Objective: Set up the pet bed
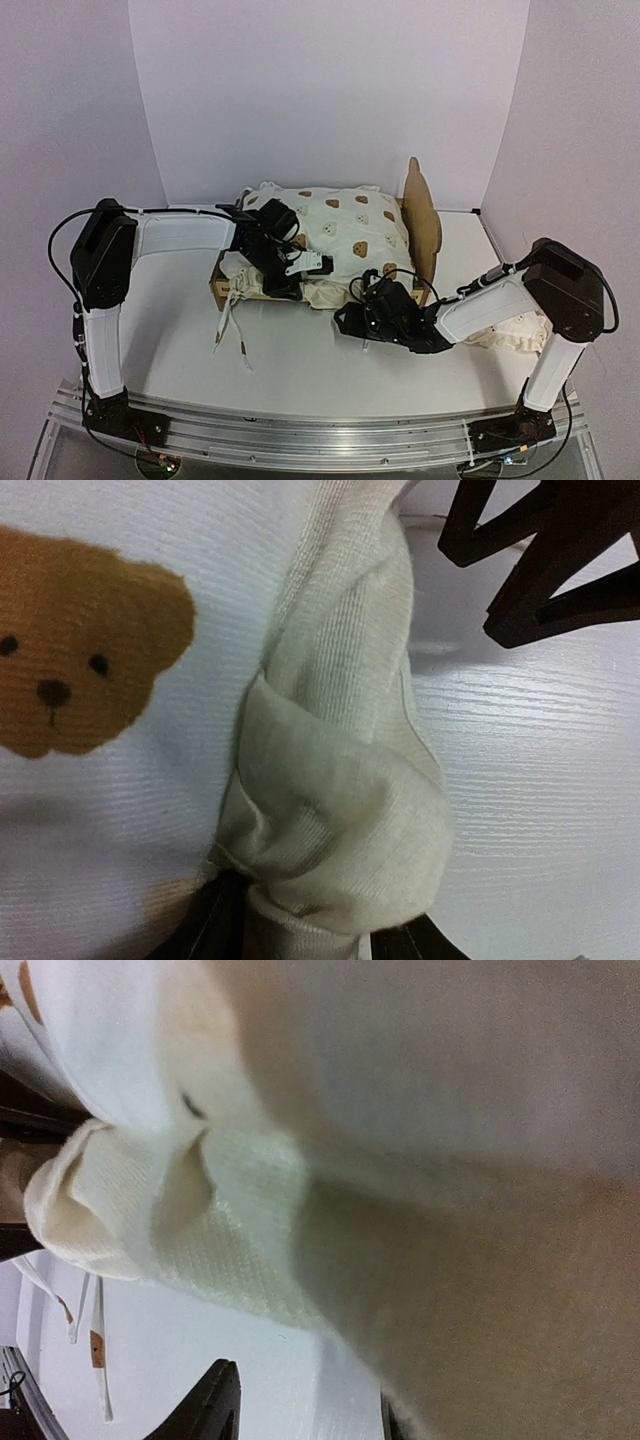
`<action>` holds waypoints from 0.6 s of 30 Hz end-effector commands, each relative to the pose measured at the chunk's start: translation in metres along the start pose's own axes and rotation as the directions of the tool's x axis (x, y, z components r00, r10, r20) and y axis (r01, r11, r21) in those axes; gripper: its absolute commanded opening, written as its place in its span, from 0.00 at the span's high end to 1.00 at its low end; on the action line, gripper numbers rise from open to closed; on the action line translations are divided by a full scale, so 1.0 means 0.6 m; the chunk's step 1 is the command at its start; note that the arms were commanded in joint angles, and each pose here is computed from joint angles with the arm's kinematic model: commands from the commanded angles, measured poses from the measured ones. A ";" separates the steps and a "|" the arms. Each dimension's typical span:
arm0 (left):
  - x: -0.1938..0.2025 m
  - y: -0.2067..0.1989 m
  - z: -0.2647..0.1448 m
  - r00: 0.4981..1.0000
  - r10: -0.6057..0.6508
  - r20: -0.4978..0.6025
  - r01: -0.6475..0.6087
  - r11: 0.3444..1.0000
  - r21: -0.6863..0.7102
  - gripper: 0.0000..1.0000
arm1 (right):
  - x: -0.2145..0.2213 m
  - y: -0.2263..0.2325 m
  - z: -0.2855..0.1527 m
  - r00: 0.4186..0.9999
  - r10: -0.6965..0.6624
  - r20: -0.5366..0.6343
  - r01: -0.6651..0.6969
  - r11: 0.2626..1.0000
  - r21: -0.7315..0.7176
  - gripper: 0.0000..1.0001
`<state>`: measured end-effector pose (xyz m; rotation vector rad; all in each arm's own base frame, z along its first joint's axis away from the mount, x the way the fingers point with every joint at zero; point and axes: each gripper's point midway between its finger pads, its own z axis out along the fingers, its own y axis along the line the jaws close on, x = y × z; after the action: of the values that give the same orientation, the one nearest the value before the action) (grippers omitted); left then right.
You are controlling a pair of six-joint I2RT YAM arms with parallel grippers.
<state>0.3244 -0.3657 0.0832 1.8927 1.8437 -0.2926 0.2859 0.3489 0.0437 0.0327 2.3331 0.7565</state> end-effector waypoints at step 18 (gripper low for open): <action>-0.069 0.012 -0.083 0.986 -0.159 0.047 0.156 0.986 0.057 1.00 | -0.035 0.005 -0.024 0.995 -0.031 0.095 0.031 1.000 0.001 0.52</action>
<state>0.3025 -0.3661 0.0744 1.9322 1.9774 -0.4227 0.2860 0.3403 0.0392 0.0207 2.3232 0.7110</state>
